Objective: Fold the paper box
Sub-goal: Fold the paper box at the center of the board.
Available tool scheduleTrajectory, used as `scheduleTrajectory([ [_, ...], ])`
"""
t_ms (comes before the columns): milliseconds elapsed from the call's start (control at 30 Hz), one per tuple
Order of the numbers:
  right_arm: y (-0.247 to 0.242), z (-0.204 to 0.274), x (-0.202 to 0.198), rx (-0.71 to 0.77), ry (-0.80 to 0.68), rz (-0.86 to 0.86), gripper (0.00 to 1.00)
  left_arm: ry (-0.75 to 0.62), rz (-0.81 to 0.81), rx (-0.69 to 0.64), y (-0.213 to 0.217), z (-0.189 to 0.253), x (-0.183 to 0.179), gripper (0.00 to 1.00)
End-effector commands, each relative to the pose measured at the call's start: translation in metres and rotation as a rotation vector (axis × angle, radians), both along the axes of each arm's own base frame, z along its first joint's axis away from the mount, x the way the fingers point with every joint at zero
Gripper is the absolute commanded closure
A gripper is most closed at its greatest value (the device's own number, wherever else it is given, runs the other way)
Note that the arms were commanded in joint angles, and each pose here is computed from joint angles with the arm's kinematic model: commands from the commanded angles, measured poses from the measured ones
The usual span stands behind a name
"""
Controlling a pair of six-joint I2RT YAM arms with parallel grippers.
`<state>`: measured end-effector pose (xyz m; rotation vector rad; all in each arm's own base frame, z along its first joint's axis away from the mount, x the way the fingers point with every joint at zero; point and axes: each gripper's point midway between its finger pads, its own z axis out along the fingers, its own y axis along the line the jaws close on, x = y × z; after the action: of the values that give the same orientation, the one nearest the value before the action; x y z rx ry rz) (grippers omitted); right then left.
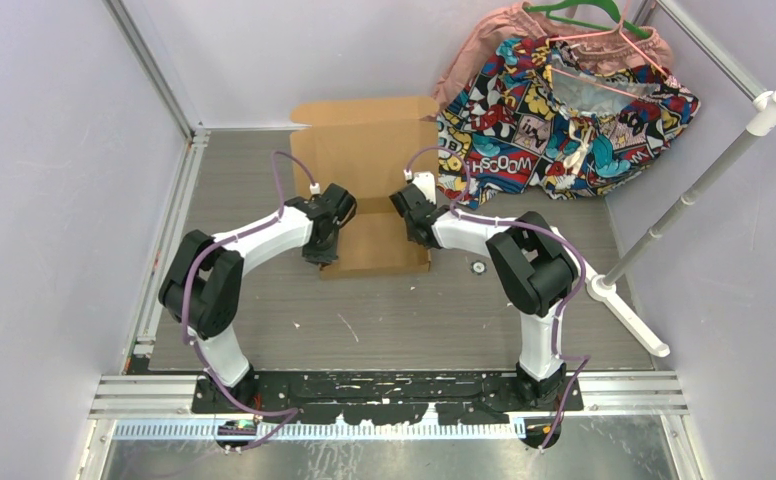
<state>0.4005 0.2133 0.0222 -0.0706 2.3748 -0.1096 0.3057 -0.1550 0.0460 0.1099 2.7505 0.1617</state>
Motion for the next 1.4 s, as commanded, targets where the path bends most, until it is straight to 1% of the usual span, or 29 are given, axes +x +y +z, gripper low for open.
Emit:
scheduleTrajectory([
  [0, -0.014, -0.031, -0.037, -0.051, 0.150, 0.031, 0.64, -0.037, -0.005, 0.074, 0.013, 0.009, 0.008, 0.92],
  [67, -0.013, -0.024, -0.035, -0.046, 0.136, 0.031, 0.63, -0.035, -0.007, 0.076, 0.013, 0.008, 0.007, 0.92],
  [167, -0.012, -0.014, -0.031, -0.040, 0.117, 0.026, 0.60, -0.030, -0.005, 0.073, 0.013, 0.005, 0.005, 0.92],
  [367, -0.014, 0.003, -0.025, -0.034, 0.080, -0.006, 0.60, -0.031, 0.002, 0.072, 0.015, 0.004, 0.002, 0.92],
  [400, -0.014, 0.003, -0.025, -0.034, 0.081, -0.008, 0.63, -0.032, 0.003, 0.069, 0.015, 0.004, 0.001, 0.92],
  [433, -0.013, 0.003, -0.026, -0.029, 0.081, -0.007, 0.81, -0.032, 0.004, 0.066, 0.014, 0.004, 0.001, 0.92],
  [467, -0.014, 0.003, -0.026, -0.029, 0.082, -0.012, 0.95, -0.033, 0.007, 0.064, 0.014, 0.005, 0.001, 0.92],
  [500, -0.014, 0.003, -0.027, -0.029, 0.081, -0.018, 0.98, -0.033, 0.009, 0.064, 0.015, 0.005, 0.001, 0.92],
  [667, -0.024, 0.001, -0.030, -0.080, 0.095, -0.035, 0.99, -0.038, 0.018, 0.057, 0.015, 0.005, -0.001, 0.92],
  [733, -0.028, 0.000, -0.030, -0.107, 0.096, -0.045, 0.97, -0.041, 0.019, 0.048, 0.014, 0.006, -0.001, 0.93],
  [767, -0.028, 0.000, -0.029, -0.108, 0.093, -0.047, 0.91, -0.042, 0.021, 0.045, 0.013, 0.007, 0.000, 0.93],
  [800, -0.029, 0.000, -0.028, -0.109, 0.088, -0.051, 0.77, -0.041, 0.019, 0.044, 0.013, 0.007, -0.001, 0.93],
  [833, -0.029, 0.002, -0.027, -0.107, 0.075, -0.054, 0.67, -0.041, 0.019, 0.044, 0.013, 0.007, -0.001, 0.92],
  [867, -0.029, 0.004, -0.025, -0.105, 0.064, -0.054, 0.64, -0.040, 0.019, 0.044, 0.013, 0.007, -0.001, 0.93],
  [1267, -0.023, 0.033, 0.021, -0.070, -0.079, -0.084, 0.60, -0.023, 0.010, 0.033, 0.012, 0.002, -0.006, 0.93],
  [1367, -0.021, 0.036, 0.031, -0.051, -0.094, -0.095, 0.60, -0.024, 0.008, 0.030, 0.012, 0.002, -0.006, 0.92],
])
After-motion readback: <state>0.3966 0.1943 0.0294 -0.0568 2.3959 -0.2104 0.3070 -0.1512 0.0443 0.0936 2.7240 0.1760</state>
